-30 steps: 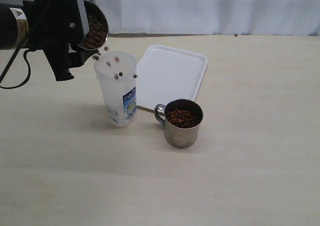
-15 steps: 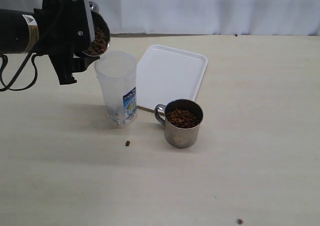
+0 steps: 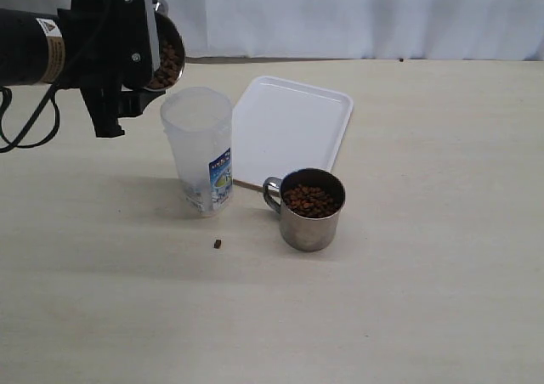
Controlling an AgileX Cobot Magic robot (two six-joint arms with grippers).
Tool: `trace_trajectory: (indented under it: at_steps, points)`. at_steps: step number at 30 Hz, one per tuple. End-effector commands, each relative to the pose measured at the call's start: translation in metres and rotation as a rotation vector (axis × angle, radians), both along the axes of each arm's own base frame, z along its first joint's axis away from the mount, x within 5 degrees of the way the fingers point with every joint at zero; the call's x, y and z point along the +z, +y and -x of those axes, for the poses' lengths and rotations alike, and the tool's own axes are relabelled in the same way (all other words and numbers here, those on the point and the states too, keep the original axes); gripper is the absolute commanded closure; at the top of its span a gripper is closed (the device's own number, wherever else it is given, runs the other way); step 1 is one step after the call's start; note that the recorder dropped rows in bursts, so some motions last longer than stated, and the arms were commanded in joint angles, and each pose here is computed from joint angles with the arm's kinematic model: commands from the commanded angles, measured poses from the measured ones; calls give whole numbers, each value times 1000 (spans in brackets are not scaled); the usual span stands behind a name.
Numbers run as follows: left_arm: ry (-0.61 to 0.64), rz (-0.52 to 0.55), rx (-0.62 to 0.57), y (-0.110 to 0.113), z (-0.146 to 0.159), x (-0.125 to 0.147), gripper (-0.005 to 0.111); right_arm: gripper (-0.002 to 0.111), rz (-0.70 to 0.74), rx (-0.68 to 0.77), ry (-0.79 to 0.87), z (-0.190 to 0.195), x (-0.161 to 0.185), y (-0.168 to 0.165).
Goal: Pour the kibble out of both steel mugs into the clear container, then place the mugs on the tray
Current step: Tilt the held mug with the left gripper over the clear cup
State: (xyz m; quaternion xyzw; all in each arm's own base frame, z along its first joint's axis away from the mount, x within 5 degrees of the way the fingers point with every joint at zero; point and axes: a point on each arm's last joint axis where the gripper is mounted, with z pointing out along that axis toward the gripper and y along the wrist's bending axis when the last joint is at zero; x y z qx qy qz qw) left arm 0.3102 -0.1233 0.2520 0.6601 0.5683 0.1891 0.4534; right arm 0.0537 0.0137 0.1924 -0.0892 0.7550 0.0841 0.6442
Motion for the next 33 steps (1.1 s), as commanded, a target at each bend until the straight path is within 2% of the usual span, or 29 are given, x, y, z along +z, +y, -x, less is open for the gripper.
trace_trajectory:
  at_steps: [1, 25, 33]
  points:
    - [-28, -13, 6, -1, -1, 5, 107, 103, 4, 4, -8, 0, -1, 0]
    - [-52, -53, 18, -2, -2, 5, 107, 103, 4, 4, -8, 0, -1, 0]
    - [-65, -76, 16, -10, 0, 4, 107, 103, 4, 4, -8, 0, -1, 0]
